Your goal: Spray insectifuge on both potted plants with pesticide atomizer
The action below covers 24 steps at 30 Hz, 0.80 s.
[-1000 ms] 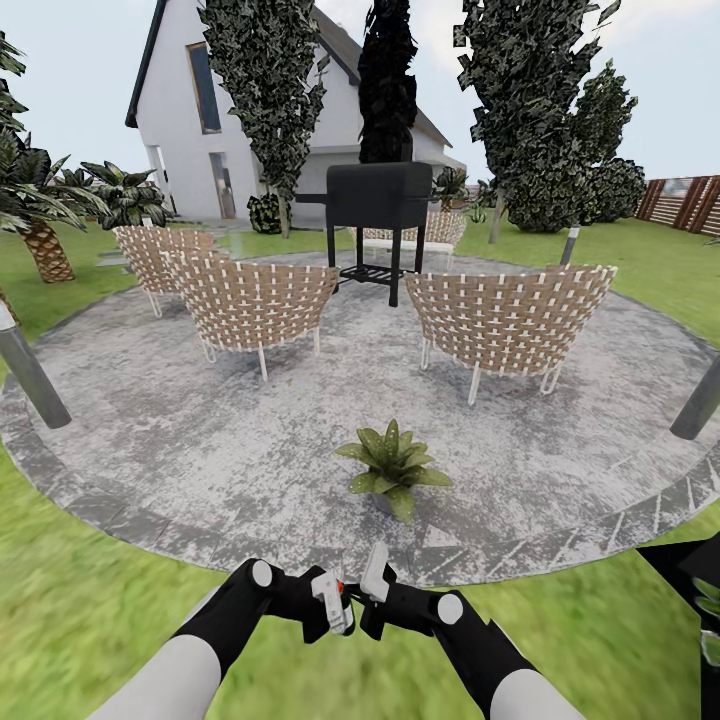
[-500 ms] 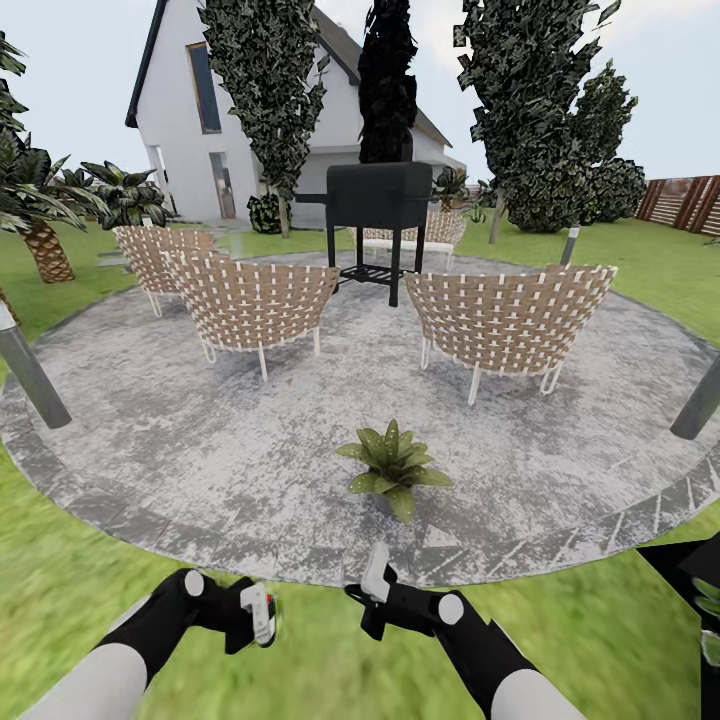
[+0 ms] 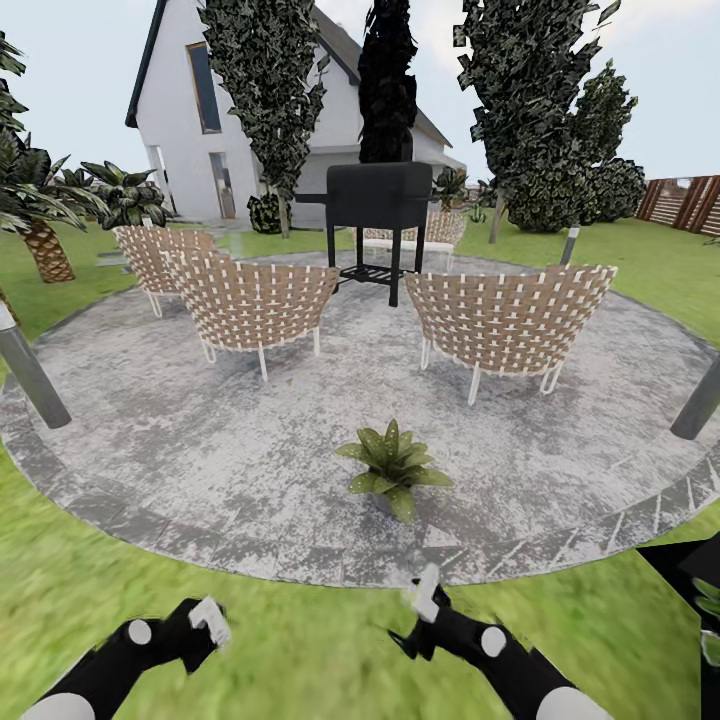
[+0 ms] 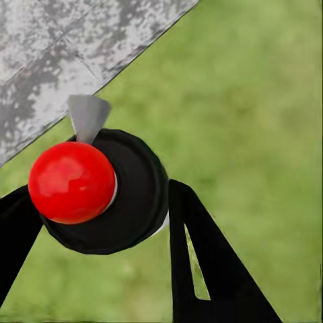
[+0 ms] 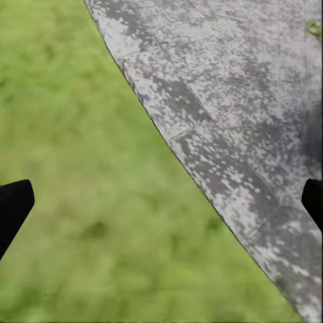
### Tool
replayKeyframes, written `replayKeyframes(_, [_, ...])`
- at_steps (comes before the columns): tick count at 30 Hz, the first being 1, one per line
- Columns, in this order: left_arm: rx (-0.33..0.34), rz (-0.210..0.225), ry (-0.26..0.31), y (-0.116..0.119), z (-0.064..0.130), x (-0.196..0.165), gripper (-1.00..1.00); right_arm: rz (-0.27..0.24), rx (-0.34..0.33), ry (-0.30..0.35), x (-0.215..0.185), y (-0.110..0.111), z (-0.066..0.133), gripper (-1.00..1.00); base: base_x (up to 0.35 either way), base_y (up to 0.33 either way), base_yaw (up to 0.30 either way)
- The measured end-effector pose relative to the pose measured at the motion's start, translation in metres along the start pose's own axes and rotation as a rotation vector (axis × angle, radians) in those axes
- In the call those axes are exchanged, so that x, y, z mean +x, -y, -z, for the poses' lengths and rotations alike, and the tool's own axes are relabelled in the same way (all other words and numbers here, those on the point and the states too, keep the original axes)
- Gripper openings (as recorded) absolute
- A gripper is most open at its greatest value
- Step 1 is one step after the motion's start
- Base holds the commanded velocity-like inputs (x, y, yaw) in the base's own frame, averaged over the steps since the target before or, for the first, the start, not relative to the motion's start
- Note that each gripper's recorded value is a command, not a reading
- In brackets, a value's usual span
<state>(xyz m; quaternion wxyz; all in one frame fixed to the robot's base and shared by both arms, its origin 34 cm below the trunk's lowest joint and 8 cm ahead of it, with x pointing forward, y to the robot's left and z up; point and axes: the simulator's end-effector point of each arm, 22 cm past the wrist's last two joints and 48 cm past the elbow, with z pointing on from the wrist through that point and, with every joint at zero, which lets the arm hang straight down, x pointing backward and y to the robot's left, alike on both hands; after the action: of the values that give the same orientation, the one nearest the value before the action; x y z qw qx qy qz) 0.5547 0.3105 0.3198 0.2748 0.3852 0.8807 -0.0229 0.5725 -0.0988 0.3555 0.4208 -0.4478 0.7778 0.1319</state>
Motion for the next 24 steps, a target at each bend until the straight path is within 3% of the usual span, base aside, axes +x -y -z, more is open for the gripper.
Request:
replayKeyframes(2, [-0.059,0.154,0.053,-0.007,0.0,0.005,-1.0,-0.083,0.168,-0.102,0.059,0.024,0.018,1.0,0.0,0.0,0.0])
replayKeyframes(3, [-0.08,0.196,0.076,-0.009,0.0,0.005,-1.0,-0.125,0.233,-0.131,0.076,0.031,0.026,1.0,0.0,0.0,0.0])
replayKeyframes(5, [-0.14,0.286,0.125,-0.011,0.001,0.011,-1.0,-0.267,0.417,-0.207,0.12,0.048,0.05,1.0,0.0,0.0,0.0])
replayKeyframes(7, [-0.219,0.373,0.129,-0.012,0.001,0.026,-1.0,-0.359,0.566,-0.25,0.148,0.062,0.075,1.0,0.0,0.0,0.0])
replayKeyframes(10, [-0.289,0.479,0.1,0.0,0.004,0.06,-1.0,-0.445,0.671,-0.246,0.168,0.066,0.096,1.0,0.0,0.0,0.0])
replayKeyframes(11, [-0.309,0.497,0.116,0.005,0.007,0.068,-1.0,-0.494,0.711,-0.227,0.173,0.066,0.103,1.0,0.0,0.0,0.0])
replayKeyframes(16, [-0.386,0.59,0.151,0.015,0.02,0.096,-1.0,-0.622,0.795,-0.223,0.195,0.055,0.122,1.0,0.0,0.0,0.0])
replayKeyframes(24, [-0.379,0.637,0.099,0.037,0.019,0.12,-1.0,-0.642,0.803,-0.231,0.202,0.046,0.126,1.0,0.0,0.0,0.0])
